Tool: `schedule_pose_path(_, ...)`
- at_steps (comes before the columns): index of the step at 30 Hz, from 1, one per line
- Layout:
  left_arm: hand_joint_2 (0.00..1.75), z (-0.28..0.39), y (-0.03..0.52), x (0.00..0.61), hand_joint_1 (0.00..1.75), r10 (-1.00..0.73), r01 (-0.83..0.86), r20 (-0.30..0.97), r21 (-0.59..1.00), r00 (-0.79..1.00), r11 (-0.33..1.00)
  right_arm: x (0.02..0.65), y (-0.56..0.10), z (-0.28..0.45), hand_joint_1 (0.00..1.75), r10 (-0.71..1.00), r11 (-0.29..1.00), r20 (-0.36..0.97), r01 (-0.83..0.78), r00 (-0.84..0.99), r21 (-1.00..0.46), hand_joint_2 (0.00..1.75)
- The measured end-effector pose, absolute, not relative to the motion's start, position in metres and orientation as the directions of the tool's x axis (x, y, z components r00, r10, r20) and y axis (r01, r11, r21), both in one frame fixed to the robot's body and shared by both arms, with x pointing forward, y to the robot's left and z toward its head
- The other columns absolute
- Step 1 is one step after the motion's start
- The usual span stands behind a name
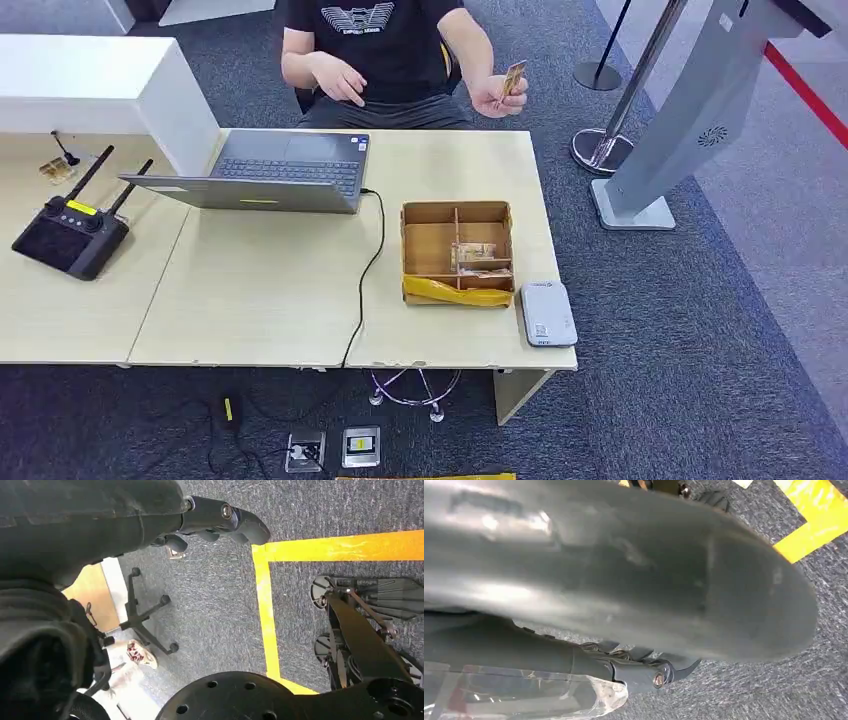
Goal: Pass the card to the sensor for recognition and then transmit it.
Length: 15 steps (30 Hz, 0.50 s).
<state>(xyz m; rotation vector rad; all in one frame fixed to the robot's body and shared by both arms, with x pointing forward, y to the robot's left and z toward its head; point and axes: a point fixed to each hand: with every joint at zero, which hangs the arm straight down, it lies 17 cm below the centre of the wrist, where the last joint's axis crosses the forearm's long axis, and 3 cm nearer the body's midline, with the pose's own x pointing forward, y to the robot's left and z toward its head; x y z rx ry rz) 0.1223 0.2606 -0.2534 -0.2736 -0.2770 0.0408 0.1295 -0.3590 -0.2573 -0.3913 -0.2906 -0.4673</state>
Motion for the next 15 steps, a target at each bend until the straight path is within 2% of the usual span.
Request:
schedule_pose_path(6,0.00,-0.253,0.261,0.122,0.00,0.079,-0.005,0.264,-0.273,0.961,0.962,0.133,-0.361,-0.256,0.00,-0.374,0.818,0.378,0.494,0.847,-0.296,0.00)
schedule_pose_path(7,0.00,-0.253,0.260,0.123,0.00,0.086,-0.010,0.264,-0.275,0.961,0.961,0.142,-0.365,-0.252,0.00,-0.350,0.815,0.430,0.497,0.832,-0.297,1.75)
schedule_pose_path(8,0.00,-0.253,0.259,0.124,0.00,0.095,-0.018,0.265,-0.277,0.960,0.961,0.155,-0.376,-0.244,0.00,-0.307,0.808,0.502,0.500,0.808,-0.312,1.75)
schedule_pose_path(15,0.00,-0.252,0.260,0.128,0.00,0.127,-0.048,0.269,-0.283,0.955,0.958,0.190,-0.407,-0.218,0.00,-0.177,0.769,0.677,0.530,0.714,-0.358,1.75)
